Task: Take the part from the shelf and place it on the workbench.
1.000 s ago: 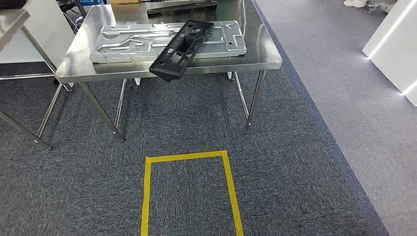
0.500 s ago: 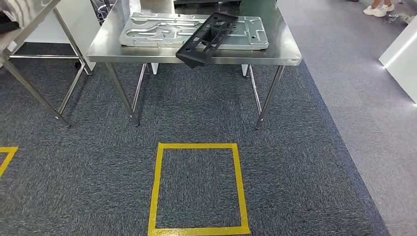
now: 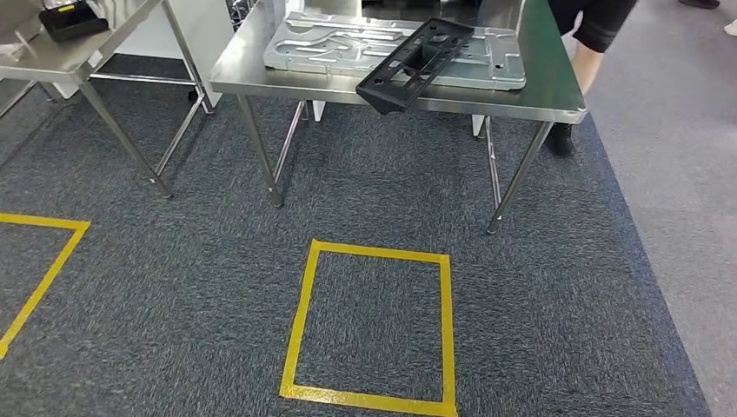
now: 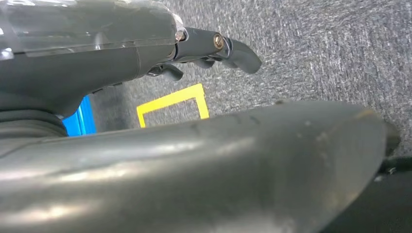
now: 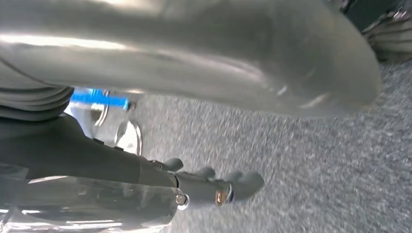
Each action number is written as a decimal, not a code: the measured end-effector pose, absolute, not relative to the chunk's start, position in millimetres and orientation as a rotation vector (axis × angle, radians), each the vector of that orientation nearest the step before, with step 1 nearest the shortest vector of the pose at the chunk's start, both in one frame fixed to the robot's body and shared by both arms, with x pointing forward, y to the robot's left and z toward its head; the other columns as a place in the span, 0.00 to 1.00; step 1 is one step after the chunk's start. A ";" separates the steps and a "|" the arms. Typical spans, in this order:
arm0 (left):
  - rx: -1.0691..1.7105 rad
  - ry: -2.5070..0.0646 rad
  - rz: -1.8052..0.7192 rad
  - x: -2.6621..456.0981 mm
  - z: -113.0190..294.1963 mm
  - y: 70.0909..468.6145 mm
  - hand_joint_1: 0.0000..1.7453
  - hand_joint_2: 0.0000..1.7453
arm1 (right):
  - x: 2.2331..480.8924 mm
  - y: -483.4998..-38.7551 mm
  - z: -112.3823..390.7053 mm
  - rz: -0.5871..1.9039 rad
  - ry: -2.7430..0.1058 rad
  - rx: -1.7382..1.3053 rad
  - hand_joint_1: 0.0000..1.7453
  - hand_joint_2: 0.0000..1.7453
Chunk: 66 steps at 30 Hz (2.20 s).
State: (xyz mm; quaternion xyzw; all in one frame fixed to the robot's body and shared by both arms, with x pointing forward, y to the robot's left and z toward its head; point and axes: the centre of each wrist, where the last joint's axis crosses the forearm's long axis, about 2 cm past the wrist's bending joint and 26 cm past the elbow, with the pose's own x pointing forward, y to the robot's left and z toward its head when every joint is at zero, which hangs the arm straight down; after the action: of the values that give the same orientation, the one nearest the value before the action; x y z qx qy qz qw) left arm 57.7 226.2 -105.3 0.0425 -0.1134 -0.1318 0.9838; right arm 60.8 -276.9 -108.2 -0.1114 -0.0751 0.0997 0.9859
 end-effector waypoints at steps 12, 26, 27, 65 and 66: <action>0.082 -0.236 -0.265 57.4 -105.3 225.8 0.00 0.00 | 63.0 -290.1 -108.2 0.211 -0.148 -0.243 0.00 0.00; 0.076 -0.229 -0.263 56.8 -105.1 223.2 0.00 0.00 | 60.1 -282.6 -108.6 0.226 -0.129 -0.230 0.00 0.00; 0.076 -0.227 -0.263 56.3 -105.1 223.2 0.00 0.00 | 61.1 -282.2 -108.5 0.229 -0.130 -0.230 0.00 0.00; 0.096 -0.264 -0.305 58.8 -105.3 227.6 0.00 0.00 | 58.2 -290.3 -109.2 0.311 -0.103 -0.251 0.00 0.00; 0.097 -0.268 -0.302 58.2 -105.4 227.9 0.00 0.00 | 57.8 -291.9 -109.3 0.314 -0.082 -0.249 0.00 0.00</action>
State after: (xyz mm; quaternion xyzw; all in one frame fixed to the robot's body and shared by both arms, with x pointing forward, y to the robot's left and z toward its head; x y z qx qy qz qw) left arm 58.2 227.9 -105.4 0.0482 -0.1330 -0.1500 0.9785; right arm 57.8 -291.9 -109.3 -0.1238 -0.0409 0.1559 0.9791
